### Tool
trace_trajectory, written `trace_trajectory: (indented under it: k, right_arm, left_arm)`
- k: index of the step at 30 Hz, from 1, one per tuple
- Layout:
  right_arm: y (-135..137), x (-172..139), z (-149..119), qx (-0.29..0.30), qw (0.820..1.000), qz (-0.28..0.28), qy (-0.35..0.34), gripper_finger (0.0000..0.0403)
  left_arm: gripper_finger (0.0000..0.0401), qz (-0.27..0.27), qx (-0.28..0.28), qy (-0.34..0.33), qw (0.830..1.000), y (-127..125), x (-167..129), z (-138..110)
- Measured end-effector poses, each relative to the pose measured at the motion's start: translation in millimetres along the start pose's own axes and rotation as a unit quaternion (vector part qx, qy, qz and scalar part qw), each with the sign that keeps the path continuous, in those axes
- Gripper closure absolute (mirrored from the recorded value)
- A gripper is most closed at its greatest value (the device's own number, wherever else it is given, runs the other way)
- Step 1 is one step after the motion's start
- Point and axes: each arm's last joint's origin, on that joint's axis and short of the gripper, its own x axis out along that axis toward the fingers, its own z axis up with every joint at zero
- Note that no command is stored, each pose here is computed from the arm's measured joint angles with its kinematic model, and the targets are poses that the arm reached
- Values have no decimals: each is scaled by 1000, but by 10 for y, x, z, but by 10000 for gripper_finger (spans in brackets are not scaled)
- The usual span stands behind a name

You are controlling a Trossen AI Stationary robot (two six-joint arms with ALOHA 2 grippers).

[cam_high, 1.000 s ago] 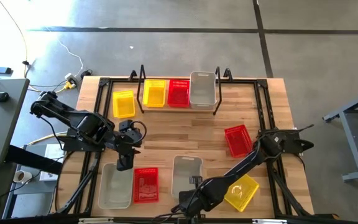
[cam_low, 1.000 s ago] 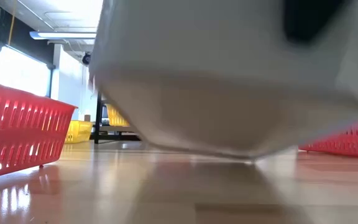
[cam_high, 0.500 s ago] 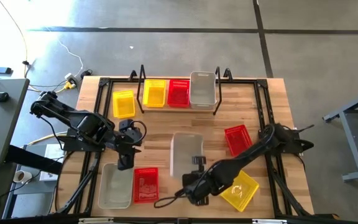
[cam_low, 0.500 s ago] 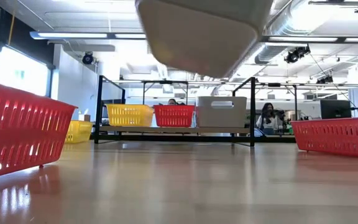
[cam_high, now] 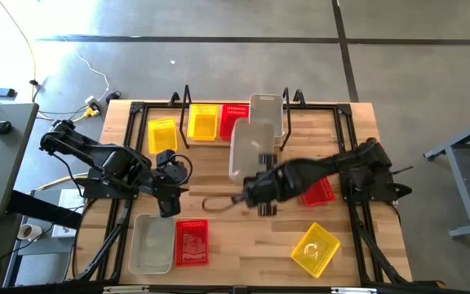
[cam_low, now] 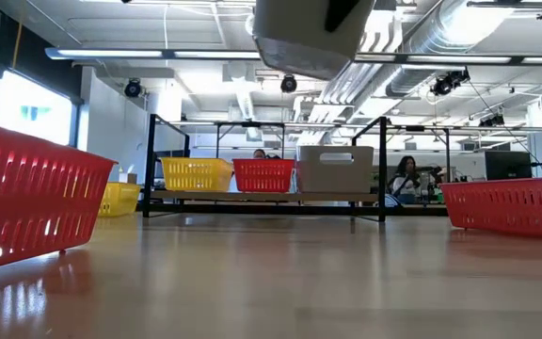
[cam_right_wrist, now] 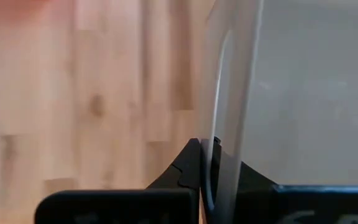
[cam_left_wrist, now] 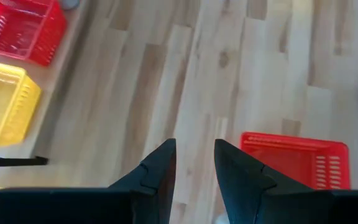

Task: Stack baskets on shelf by color
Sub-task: Stack the right white bin on top of the white bin on the shelf

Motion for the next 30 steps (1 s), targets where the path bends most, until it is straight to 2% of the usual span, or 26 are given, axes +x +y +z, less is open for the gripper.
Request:
trace_trajectory:
  k: [7, 17, 23, 27, 30]
  right_arm:
    - [-617, -79, -68, 10, 1000, -25, 0, 403]
    - [-1352, -279, -300, 40, 997, -68, -8, 403]
    - [-1658, -313, -424, 42, 996, -85, 0, 403]
    - [-1788, -278, -468, 26, 997, -67, 6, 403]
    - [-1844, -185, -486, 36, 997, -61, 6, 403]
  left_arm:
    - [302, 20, 16, -5, 1000, 173, 19, 72]
    - [302, 68, 20, -5, 997, 569, 65, 193]
    - [302, 94, 12, -1, 995, 771, 100, 243]
    - [302, 99, 9, -11, 995, 867, 115, 289]
    - [302, 87, 8, -22, 996, 923, 126, 331]
